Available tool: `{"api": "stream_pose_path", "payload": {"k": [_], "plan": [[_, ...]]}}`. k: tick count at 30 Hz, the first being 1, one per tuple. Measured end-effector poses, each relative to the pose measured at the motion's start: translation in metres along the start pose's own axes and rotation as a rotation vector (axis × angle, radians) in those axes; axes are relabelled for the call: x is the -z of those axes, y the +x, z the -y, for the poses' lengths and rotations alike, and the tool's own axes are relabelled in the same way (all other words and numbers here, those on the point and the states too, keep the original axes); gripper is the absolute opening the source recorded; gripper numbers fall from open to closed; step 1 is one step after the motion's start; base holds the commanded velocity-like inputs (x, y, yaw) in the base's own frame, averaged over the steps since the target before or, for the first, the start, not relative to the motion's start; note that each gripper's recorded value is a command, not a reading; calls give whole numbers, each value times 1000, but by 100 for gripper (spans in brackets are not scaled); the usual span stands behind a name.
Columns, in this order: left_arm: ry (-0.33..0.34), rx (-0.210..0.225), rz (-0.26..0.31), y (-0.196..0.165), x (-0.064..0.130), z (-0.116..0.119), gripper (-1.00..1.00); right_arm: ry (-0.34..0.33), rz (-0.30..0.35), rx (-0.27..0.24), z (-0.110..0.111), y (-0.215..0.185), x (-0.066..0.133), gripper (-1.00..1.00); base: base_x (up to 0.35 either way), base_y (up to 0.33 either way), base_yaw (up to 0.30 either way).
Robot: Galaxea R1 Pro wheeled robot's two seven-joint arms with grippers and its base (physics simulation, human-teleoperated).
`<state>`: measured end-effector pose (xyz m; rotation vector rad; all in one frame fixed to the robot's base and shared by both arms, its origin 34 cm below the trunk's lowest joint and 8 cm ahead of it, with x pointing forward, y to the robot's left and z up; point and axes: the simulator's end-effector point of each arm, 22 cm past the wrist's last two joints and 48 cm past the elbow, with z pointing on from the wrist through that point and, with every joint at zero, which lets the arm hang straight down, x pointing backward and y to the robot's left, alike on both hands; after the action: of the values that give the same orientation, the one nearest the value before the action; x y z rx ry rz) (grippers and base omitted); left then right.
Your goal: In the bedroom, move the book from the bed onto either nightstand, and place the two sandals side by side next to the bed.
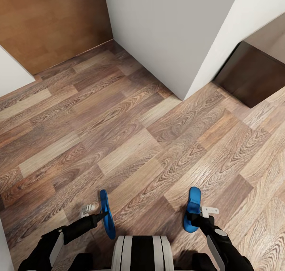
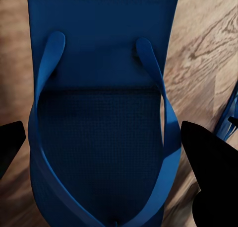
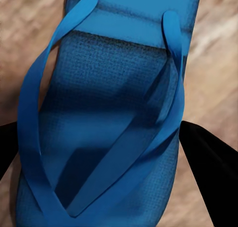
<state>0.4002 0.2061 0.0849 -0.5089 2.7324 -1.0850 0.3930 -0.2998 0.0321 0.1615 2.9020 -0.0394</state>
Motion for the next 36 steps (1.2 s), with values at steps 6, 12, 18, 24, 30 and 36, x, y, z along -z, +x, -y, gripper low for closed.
{"api": "stream_pose_path", "payload": {"k": [6,12,18,24,30,36], "plan": [[0,0,0,0,0,0,-100,0,0,0,0,0,0,-100,0,0,0],[0,0,0,0,0,0,-100,0,1,-1,0,0,0,-100,0,0,0],[10,-14,16,-9,4,9,-100,-2,25,-2,-1,-13,6,-100,0,0,0],[14,-20,21,-12,5,11,-100,-3,33,-2,-2,-17,7,-100,0,0,0],[22,-33,35,-20,8,19,-100,-7,54,-5,-3,-28,12,-100,0,0,0],[33,-47,54,-29,12,27,-100,-9,78,-6,-3,-40,19,-100,0,0,0]]}}
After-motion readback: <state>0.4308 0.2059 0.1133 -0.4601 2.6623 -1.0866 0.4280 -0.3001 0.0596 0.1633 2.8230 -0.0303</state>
